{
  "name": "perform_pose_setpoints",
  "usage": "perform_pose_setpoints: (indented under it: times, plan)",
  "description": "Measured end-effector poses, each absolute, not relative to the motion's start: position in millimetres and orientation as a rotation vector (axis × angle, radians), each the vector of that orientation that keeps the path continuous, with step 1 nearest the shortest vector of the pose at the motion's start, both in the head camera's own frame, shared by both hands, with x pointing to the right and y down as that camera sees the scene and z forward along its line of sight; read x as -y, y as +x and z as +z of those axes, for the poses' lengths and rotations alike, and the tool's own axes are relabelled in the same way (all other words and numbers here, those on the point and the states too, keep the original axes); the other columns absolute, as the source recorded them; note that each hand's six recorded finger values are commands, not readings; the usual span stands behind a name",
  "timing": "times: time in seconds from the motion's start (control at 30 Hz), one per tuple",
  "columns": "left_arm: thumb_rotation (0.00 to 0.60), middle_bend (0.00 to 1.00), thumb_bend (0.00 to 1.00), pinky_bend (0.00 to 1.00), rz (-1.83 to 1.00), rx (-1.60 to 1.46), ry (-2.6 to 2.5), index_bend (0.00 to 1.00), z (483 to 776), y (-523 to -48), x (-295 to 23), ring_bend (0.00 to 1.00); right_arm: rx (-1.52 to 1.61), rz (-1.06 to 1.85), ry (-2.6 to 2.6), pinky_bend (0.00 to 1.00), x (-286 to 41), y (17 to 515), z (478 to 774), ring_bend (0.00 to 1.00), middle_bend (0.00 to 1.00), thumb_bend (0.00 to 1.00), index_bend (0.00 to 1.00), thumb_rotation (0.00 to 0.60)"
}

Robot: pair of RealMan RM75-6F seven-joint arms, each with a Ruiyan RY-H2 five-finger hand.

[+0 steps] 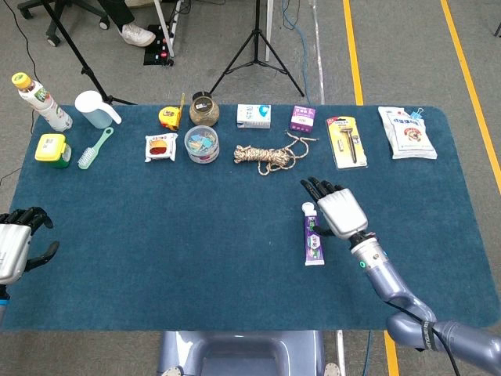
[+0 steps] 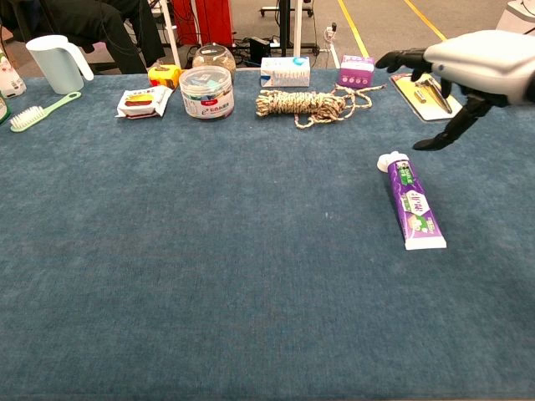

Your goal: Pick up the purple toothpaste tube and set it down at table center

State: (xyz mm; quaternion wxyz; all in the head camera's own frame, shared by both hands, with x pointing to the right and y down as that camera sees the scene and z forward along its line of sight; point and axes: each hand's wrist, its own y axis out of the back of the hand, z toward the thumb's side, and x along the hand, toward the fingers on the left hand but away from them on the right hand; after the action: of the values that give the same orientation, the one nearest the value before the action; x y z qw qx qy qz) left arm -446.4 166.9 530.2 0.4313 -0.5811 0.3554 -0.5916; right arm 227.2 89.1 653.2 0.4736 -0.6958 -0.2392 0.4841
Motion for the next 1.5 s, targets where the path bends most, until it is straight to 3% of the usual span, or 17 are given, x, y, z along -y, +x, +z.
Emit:
perform_pose_setpoints:
  times: [0.4,0.7,1.5]
  plan:
    - [0.537,0.35,0.27,0.39,-1.527,-0.874,-1.451,0.45,533.9,-454.3,-173.1,0.33,0.523,1.169,-1.715,0.37,-79.4,186.7,677.4,0.21,0.08,0.26,0.0,0.496]
    - [0.539,0.35,0.27,0.39,-1.554,-0.869,-1.444,0.45,532.8,-460.6,-177.3,0.33,0.456,1.192,-1.706,0.37,-90.9,176.3,696.1,0.21,0.07,0.26,0.0,0.496]
    - [0.537,0.35,0.27,0.39,-1.526,-0.862,-1.455,0.45,523.6,-448.5,-176.7,0.33,0.399,1.248,-1.55,0.32,-129.7,233.4,723.3,0.2,0.03,0.26,0.0,0.497]
